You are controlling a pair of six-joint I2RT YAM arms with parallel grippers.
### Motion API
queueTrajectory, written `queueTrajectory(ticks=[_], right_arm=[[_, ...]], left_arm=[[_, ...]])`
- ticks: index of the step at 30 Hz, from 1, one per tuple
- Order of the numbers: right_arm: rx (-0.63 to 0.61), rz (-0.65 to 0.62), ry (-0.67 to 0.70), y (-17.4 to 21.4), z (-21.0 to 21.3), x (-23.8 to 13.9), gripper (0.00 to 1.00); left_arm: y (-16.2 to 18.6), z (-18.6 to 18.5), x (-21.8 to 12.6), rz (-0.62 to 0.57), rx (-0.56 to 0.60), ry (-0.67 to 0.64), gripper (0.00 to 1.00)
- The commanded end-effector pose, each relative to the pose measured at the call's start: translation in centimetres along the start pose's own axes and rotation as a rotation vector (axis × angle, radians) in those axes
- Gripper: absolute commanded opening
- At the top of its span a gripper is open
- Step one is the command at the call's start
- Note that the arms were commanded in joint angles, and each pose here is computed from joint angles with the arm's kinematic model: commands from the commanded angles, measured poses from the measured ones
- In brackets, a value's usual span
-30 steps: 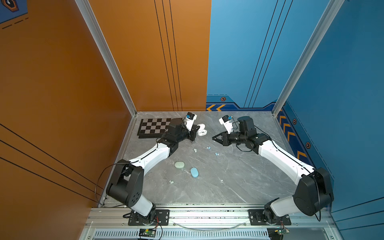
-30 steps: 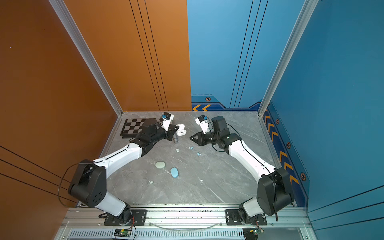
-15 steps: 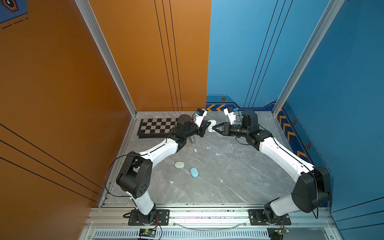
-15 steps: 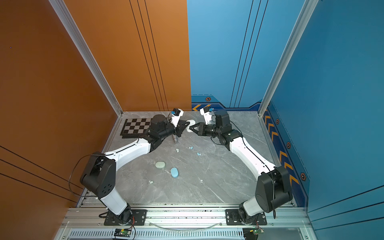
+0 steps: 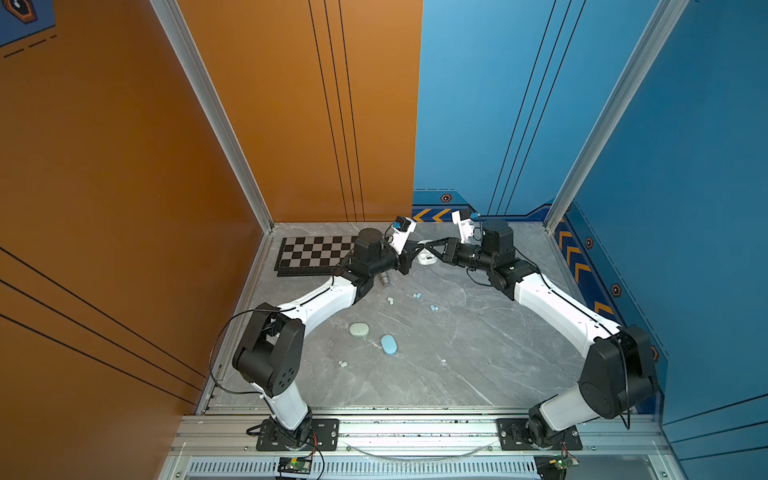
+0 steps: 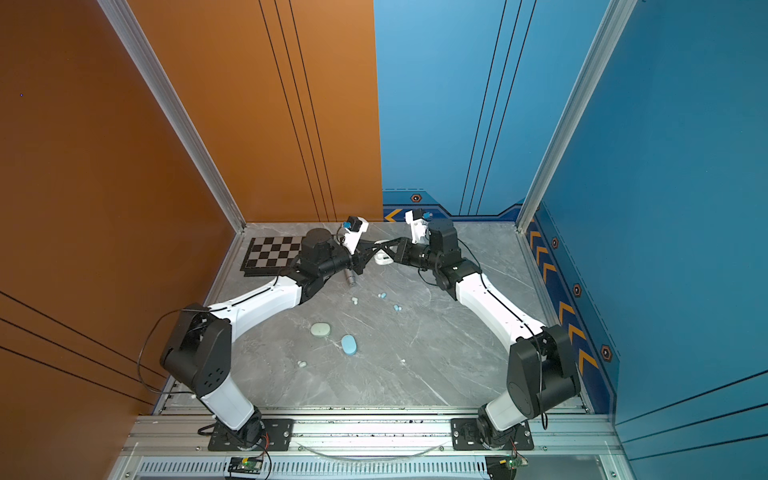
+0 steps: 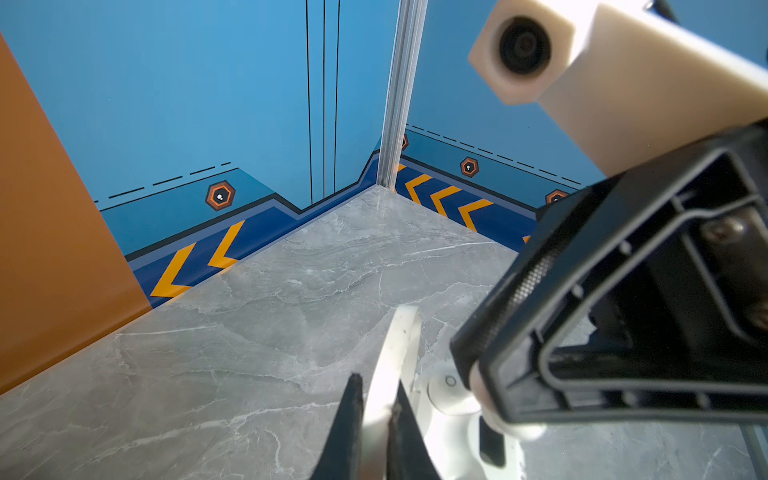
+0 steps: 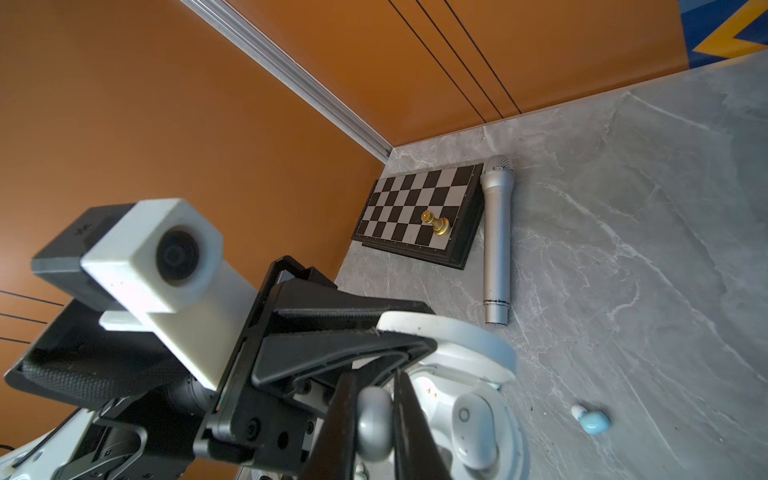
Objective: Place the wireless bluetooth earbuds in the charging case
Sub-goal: 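Carry the earbud in the right gripper to the case in the left gripper, then lower the earbud into the empty slot of the held case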
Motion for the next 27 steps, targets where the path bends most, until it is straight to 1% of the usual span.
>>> queueTrajectory(ticks=[1, 18, 22, 24, 27], right_arm=[[0.015, -0.013, 0.014, 0.5, -0.7, 0.8, 0.09], [0.027, 0.003, 0.013, 1.5, -1.2, 1.7, 0.09], [0.019, 0.0, 0.03, 1.6, -1.4, 1.6, 0.14], [-0.001, -0.007, 0.048, 1.5, -1.3, 1.3, 0.18], [-0.029, -0.02, 0.065, 1.2, -1.2, 0.9, 0.21]], left_arm=[[-3.2, -1.1, -0.6, -0.083, 0.034, 0.047, 0.0], [-3.9, -1.4, -0.6, -0.098, 0.043, 0.049, 0.0], [-4.0, -1.3, -0.7, -0.099, 0.047, 0.047, 0.0], [-4.0, -1.4, -0.8, -0.1, 0.048, 0.05, 0.0], [-3.9, -1.3, -0.8, -0.099, 0.046, 0.051, 0.0]])
Point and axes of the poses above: each gripper's point midway between its finger pads, its own x axis out along the fingers, its own z axis along the line the jaws close on, y = z × x, the point moved 7 cm from there along -x, back along the fingers, and after that the axes turned 2 degrees about x, right-handed, at the moved point
